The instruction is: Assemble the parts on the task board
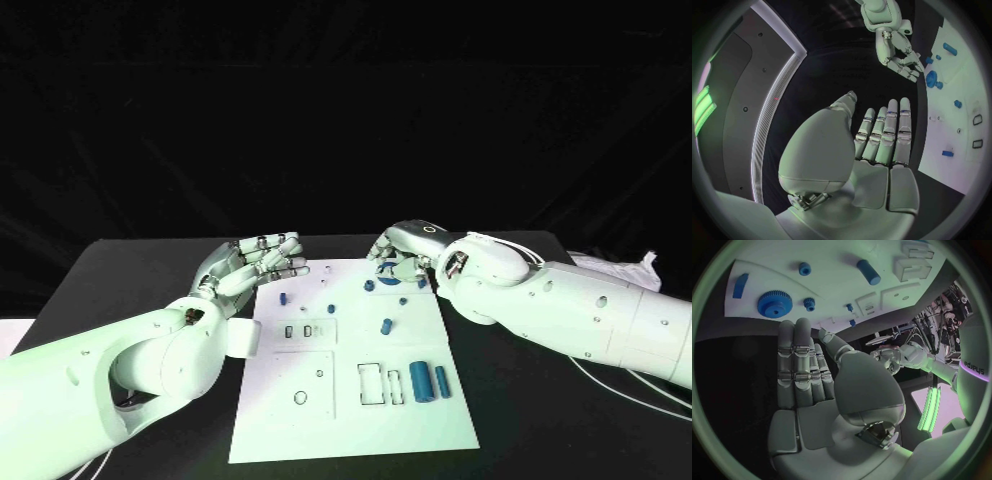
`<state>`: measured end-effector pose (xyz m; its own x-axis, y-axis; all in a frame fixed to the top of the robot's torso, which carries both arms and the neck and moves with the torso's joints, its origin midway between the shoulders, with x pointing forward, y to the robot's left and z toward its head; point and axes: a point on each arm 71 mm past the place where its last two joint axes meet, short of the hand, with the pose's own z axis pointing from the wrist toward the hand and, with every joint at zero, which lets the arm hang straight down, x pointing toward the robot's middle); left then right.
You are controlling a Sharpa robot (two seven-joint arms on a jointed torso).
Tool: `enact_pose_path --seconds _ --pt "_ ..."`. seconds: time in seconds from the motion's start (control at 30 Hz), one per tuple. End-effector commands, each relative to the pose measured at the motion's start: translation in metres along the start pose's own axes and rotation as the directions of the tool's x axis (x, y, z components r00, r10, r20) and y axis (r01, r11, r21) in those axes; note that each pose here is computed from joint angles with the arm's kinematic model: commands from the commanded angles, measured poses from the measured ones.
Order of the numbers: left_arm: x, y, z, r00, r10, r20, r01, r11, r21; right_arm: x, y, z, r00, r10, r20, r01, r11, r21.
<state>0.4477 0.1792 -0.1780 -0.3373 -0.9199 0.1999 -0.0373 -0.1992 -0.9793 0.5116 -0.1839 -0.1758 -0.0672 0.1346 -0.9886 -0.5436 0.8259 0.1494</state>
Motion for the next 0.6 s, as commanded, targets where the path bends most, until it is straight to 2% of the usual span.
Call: enact_pose_path --seconds 0.03,0.3,0.6 --pt "0.0073 -0.0044 -0.0011 0.999 -0.03 -0.037 0.031 0.999 0.011 0.0048 0.0001 0.0019 0.988 -0.127 -0.086 0.129 0.991 0.019" --pt "0.0066 -0.0081 -0.0025 0.999 -0.029 -0.04 0.03 0.999 0.022 0.0077 0.0019 0.006 0.981 -0.151 -0.122 0.155 0.988 0.016" --pt "0.0072 -0.0088 -0.0031 0.999 -0.03 -0.043 0.031 0.999 0.023 0.0109 0.003 0.0093 0.975 -0.162 -0.152 0.166 0.986 0.016"
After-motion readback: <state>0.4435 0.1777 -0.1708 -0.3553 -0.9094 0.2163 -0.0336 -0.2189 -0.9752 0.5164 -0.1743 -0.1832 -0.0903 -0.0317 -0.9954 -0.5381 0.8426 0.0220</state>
